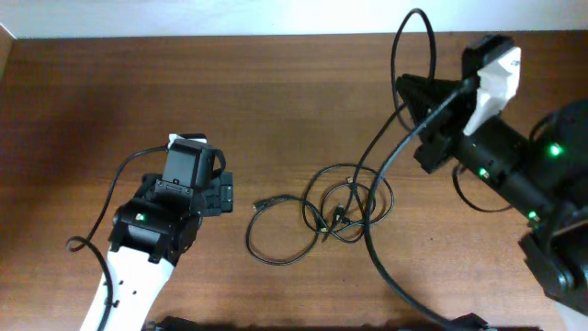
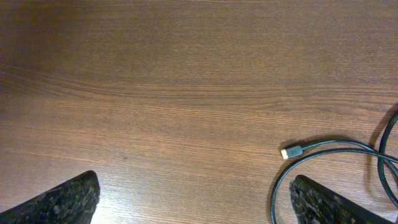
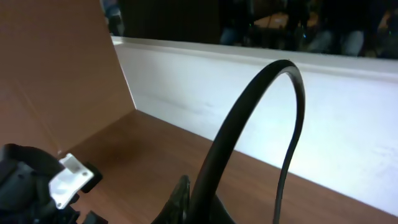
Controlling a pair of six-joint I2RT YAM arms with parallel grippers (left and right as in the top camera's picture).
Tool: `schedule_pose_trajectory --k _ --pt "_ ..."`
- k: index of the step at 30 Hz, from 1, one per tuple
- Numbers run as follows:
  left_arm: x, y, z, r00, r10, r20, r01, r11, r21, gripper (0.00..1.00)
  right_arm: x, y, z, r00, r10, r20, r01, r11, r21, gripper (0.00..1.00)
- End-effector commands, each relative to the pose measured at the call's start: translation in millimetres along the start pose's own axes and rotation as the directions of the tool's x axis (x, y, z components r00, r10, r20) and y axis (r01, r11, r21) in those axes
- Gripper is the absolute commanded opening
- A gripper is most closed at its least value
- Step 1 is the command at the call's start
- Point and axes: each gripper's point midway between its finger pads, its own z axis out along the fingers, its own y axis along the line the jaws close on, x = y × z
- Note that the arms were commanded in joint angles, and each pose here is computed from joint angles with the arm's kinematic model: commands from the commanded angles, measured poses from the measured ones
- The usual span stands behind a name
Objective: Untangle cables
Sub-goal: 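Lift the grasped cable with the right gripper up and rightward off the pile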
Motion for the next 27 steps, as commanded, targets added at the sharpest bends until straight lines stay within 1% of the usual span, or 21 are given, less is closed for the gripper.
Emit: schedule_pose_trajectory --k 1,3,5,7,9,11,14,16,18,23,27 --pt "-8 3 -4 1.0 0.006 0.02 -0.006 1.0 -0.007 0.99 -5 -23 2 1.0 0.01 0.018 -0.012 0.992 0.123 0.04" --pt "-8 3 -4 1.0 0.006 0.02 -0.006 1.0 -0.007 0.99 -6 -35 -1 1.0 0.009 0.023 -0.014 0.981 0.195 0.04" --pt "-8 3 -4 1.0 0.006 0.02 -0.006 1.0 -0.007 0.99 -8 -53 -7 0.999 0.006 0.034 -0.016 0.954 0.299 0.04" --pt "-8 3 -4 1.0 0.006 0.02 -0.006 1.0 -0.007 0.99 -7 -73 -16 0.999 0.005 0.037 -0.02 0.907 0.421 0.04" --pt "-8 3 -4 1.0 0.006 0.02 -0.006 1.0 -0.007 0.99 -6 -88 -25 0.999 0.003 0.036 -0.021 0.859 0.511 0.04" --pt "-8 3 -4 1.0 0.006 0.02 -0.006 1.0 -0.007 0.99 -5 -96 -30 0.999 0.003 0.034 -0.021 0.83 0.557 0.04" --pt "-8 3 -4 1.0 0.006 0.02 -0.006 1.0 -0.007 0.99 -5 -98 -32 0.999 0.009 0.04 -0.03 0.822 0.569 0.04" --pt "-8 3 -4 1.0 0.006 0.02 -0.006 1.0 -0.007 0.99 -9 -97 -37 0.996 0.042 0.078 -0.079 0.822 0.565 0.04" --pt "-8 3 -4 1.0 0.006 0.02 -0.006 1.0 -0.007 0.99 -15 -93 -45 0.993 0.045 0.111 -0.1 0.825 0.556 0.04" --pt "-8 3 -4 1.0 0.006 0.02 -0.006 1.0 -0.007 0.99 -33 -85 -71 0.982 0.022 0.187 -0.123 0.824 0.553 0.04" --pt "-8 3 -4 1.0 0.006 0.02 -0.006 1.0 -0.007 0.99 -28 -89 -80 0.986 0.014 0.166 -0.111 0.802 0.587 0.04"
